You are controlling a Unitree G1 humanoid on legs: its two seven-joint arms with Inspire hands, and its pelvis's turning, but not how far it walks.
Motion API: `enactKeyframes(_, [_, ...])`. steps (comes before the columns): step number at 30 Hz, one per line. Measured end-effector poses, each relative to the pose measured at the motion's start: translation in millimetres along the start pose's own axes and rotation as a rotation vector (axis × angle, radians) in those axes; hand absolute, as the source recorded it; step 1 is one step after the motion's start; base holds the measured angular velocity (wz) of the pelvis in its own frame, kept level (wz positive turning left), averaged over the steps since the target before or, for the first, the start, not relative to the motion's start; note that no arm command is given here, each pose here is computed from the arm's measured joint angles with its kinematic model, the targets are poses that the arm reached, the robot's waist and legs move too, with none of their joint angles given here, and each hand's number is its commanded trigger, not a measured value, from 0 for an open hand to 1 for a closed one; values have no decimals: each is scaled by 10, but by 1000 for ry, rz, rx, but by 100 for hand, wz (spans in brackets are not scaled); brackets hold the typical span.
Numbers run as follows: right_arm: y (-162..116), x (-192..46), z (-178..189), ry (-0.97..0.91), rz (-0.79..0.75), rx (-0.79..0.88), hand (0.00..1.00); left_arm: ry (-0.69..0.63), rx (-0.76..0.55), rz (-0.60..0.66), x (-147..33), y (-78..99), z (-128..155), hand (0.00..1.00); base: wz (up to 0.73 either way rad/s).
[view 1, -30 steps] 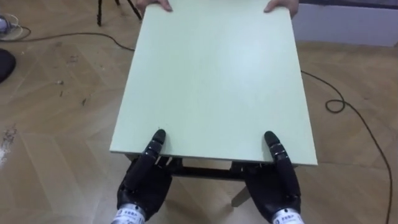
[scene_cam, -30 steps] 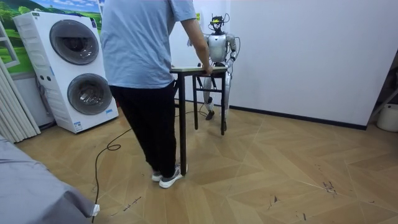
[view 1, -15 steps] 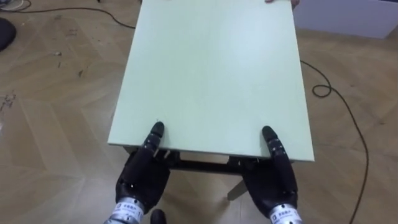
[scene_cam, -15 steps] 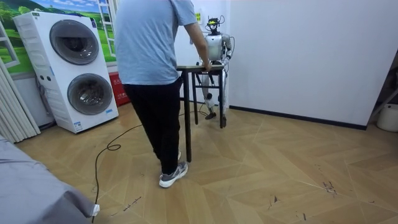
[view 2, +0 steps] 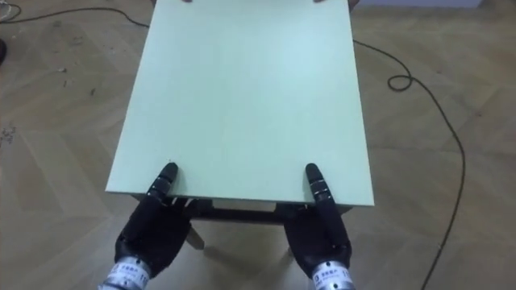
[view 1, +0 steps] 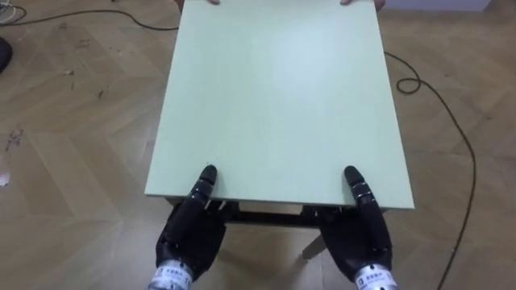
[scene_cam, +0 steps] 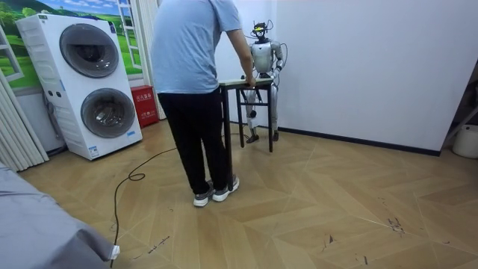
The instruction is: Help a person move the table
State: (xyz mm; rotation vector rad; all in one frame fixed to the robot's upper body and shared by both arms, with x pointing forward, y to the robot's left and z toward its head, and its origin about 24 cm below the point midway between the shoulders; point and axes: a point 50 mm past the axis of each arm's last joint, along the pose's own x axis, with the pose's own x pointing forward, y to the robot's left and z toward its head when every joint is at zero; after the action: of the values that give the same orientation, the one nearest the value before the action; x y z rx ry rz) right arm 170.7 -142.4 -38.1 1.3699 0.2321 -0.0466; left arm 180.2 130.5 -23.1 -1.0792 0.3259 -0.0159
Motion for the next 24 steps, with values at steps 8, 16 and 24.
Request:
enactKeyframes(8, [-88, -10, -24, 6, -39, -4, 100, 22, 0, 57, -16, 70, -74, 100, -1])
enactKeyframes(16, [-186, -97, -28, 7, -84, -7, 100, 54, 0, 97, -77, 127, -147, 100, 17])
enactKeyframes(24, [-217, -146, -76, -12, -111, 4, 100, 58, 14, 104, -88, 142, -140, 100, 5])
